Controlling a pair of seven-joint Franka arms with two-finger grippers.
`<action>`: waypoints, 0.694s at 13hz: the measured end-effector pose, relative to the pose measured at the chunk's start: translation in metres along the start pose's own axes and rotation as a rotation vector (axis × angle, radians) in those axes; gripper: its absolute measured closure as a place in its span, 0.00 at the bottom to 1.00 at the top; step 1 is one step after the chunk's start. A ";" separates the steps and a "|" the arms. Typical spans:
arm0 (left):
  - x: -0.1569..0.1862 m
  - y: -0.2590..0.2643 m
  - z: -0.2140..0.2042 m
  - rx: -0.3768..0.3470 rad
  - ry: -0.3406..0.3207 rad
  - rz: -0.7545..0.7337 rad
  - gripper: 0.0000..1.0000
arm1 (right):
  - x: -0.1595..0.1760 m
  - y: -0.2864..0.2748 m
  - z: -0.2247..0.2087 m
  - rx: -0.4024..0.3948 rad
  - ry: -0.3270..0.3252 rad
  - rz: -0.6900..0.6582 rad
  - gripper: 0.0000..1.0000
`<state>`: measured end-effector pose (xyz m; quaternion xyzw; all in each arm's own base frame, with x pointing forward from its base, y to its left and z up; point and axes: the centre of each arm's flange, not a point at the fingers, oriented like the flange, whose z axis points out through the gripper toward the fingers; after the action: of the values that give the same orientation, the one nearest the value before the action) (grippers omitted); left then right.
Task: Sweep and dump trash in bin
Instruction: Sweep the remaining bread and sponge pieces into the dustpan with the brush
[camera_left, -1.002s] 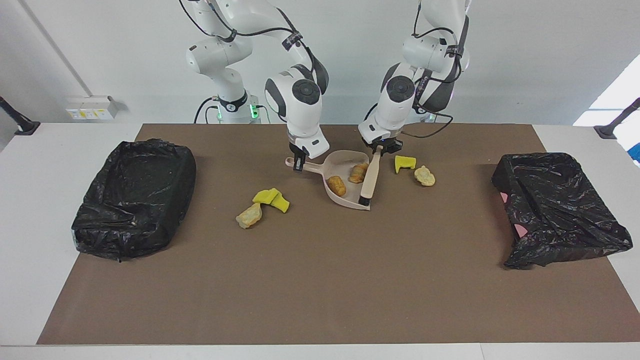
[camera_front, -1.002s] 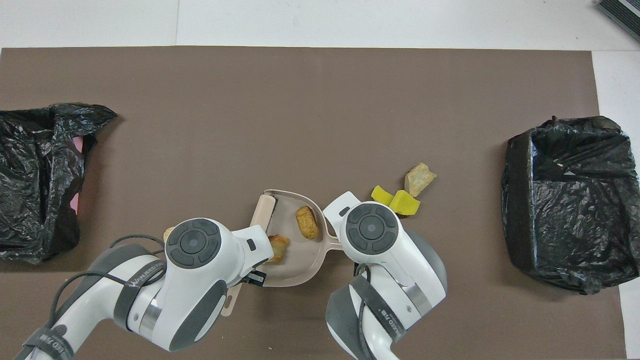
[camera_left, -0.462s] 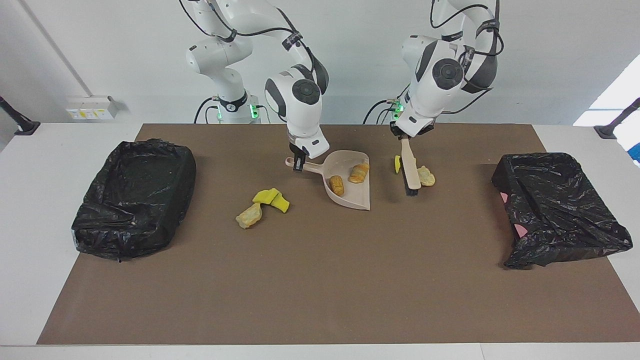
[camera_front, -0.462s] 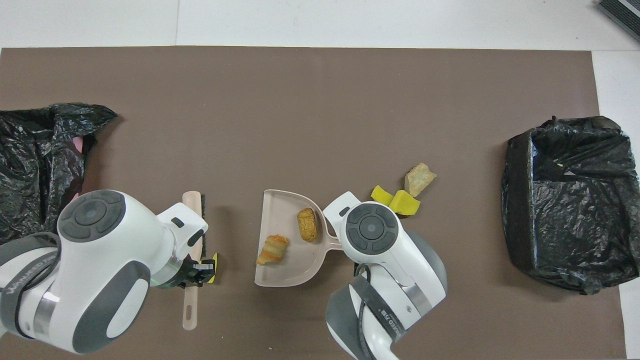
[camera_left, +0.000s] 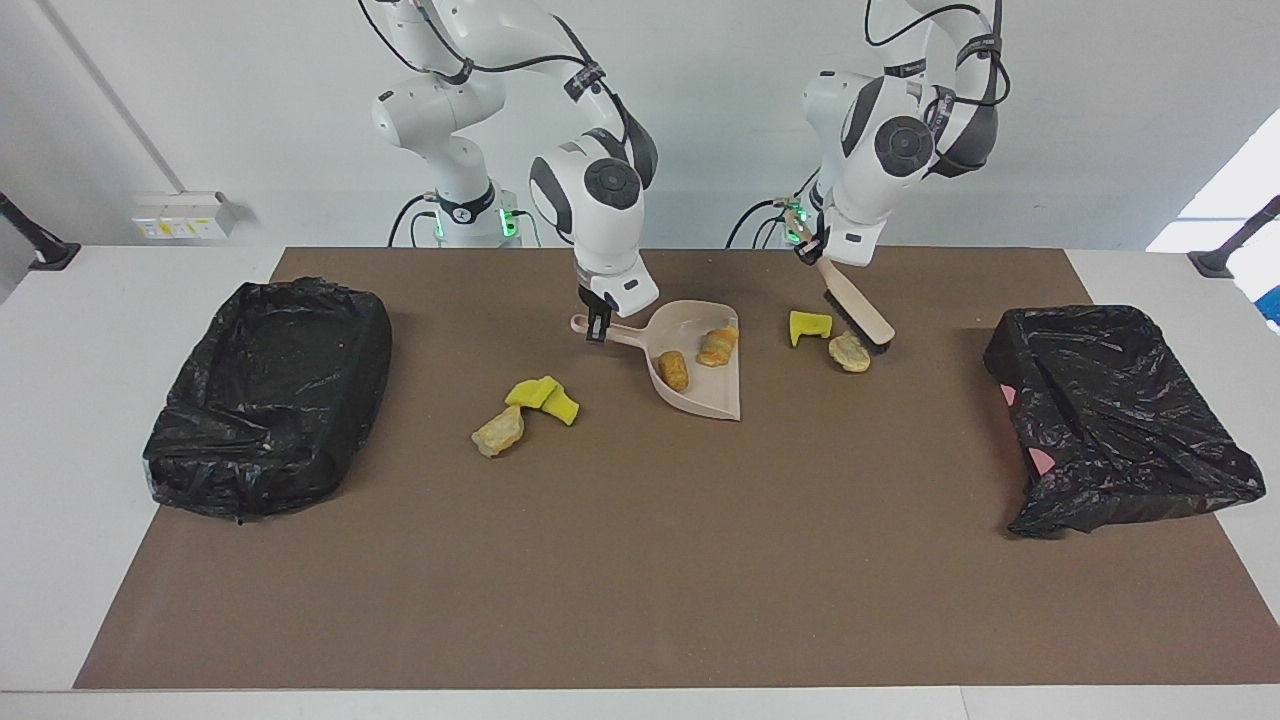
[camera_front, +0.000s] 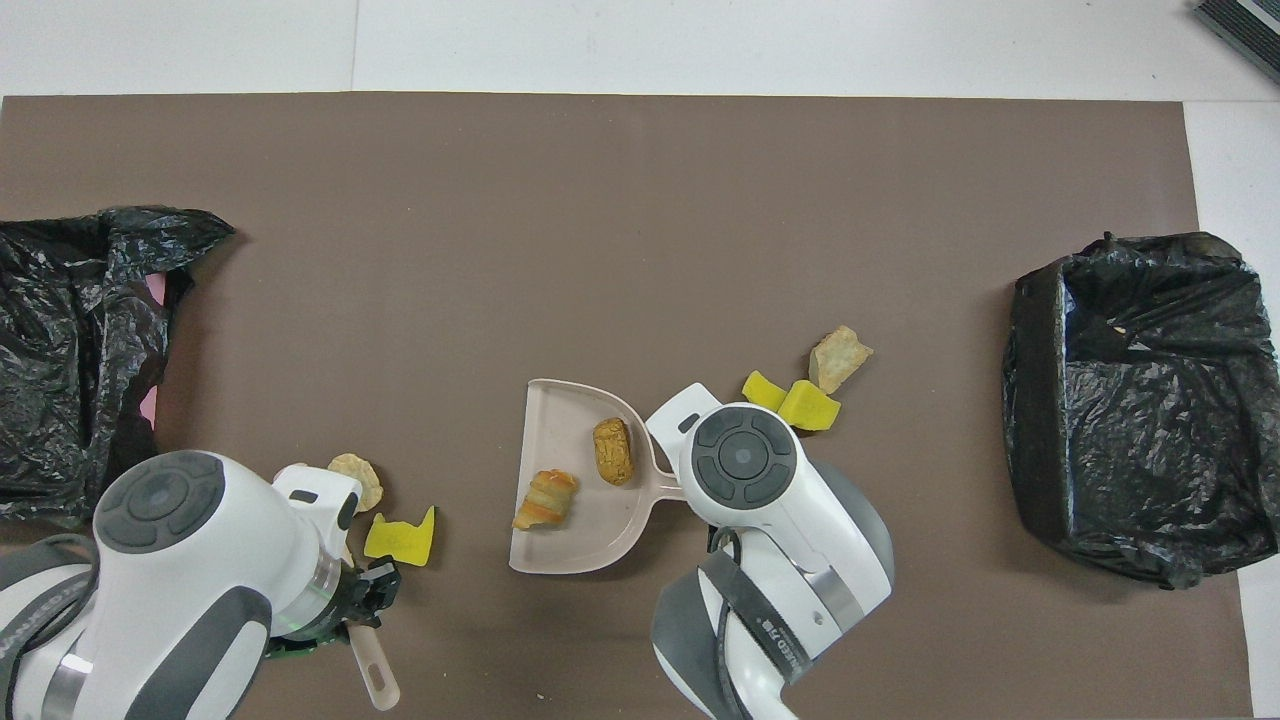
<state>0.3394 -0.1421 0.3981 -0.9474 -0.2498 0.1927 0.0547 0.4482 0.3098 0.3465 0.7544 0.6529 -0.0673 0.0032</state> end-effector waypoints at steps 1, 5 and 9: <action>-0.002 -0.011 0.010 -0.006 -0.003 -0.013 0.74 | 0.000 0.000 0.000 0.000 0.000 0.000 0.68; -0.011 -0.004 0.058 -0.052 0.070 0.026 0.74 | 0.000 0.000 0.000 0.000 0.000 0.000 0.68; -0.039 0.050 0.081 -0.094 0.163 0.157 0.74 | 0.000 0.000 0.000 0.000 0.000 0.000 0.68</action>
<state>0.2992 -0.2037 0.3269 -0.9780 -0.1782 0.1070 0.0151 0.4481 0.3098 0.3465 0.7544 0.6529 -0.0673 0.0032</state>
